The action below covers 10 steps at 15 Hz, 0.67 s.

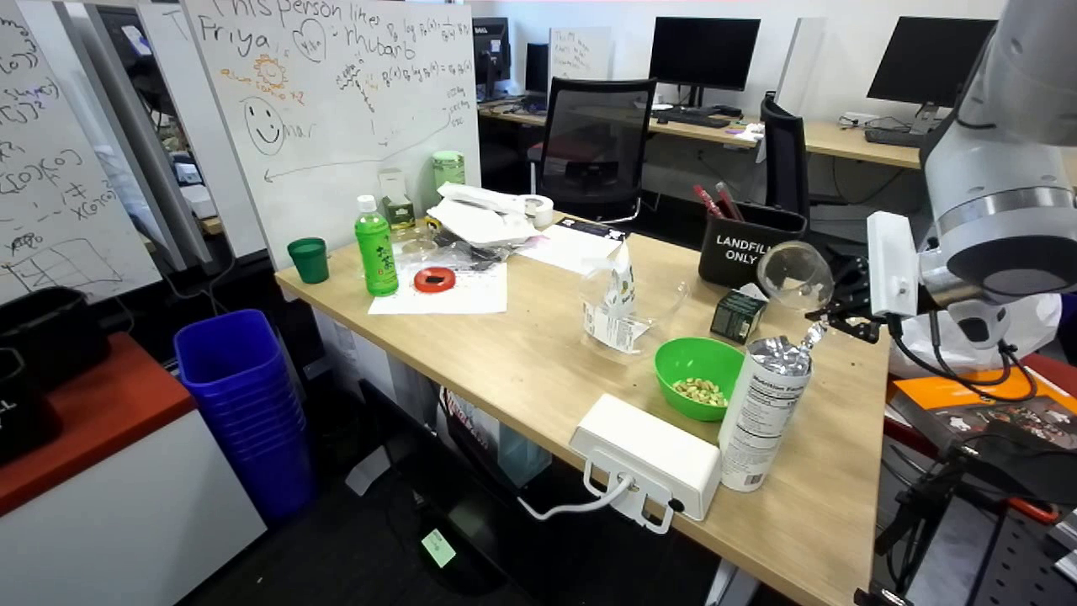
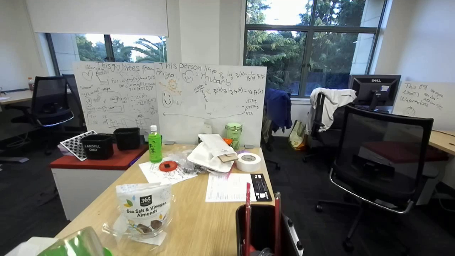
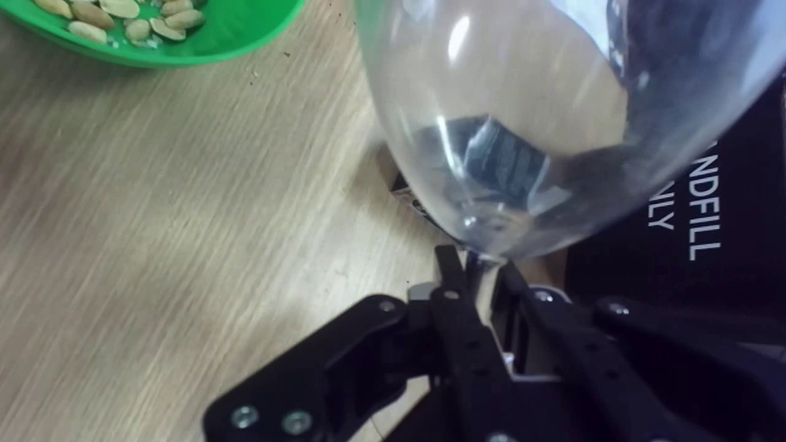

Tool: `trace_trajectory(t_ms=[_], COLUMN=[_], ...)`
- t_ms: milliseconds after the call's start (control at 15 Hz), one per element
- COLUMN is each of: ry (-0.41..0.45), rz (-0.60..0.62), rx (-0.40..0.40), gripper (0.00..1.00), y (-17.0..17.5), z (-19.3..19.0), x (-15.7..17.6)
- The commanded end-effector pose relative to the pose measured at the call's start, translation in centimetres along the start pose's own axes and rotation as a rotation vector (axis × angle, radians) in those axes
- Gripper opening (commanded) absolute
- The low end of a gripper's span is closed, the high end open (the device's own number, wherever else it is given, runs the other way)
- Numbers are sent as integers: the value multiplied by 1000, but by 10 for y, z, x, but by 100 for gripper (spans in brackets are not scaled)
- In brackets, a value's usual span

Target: Pour the contents of the wine glass into the bowl

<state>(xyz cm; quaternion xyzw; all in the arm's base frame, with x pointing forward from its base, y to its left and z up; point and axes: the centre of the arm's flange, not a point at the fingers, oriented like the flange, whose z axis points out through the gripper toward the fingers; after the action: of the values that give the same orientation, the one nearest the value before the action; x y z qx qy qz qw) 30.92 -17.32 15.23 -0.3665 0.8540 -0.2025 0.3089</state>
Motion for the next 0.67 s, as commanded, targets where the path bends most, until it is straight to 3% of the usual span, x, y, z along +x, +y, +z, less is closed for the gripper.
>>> trace_trajectory(t_ms=[0, 600], ry=[-128, -434], rz=[138, 440], rx=[-26, -135], gripper=[4, 4], y=[13, 61], z=[10, 47], x=[26, 51])
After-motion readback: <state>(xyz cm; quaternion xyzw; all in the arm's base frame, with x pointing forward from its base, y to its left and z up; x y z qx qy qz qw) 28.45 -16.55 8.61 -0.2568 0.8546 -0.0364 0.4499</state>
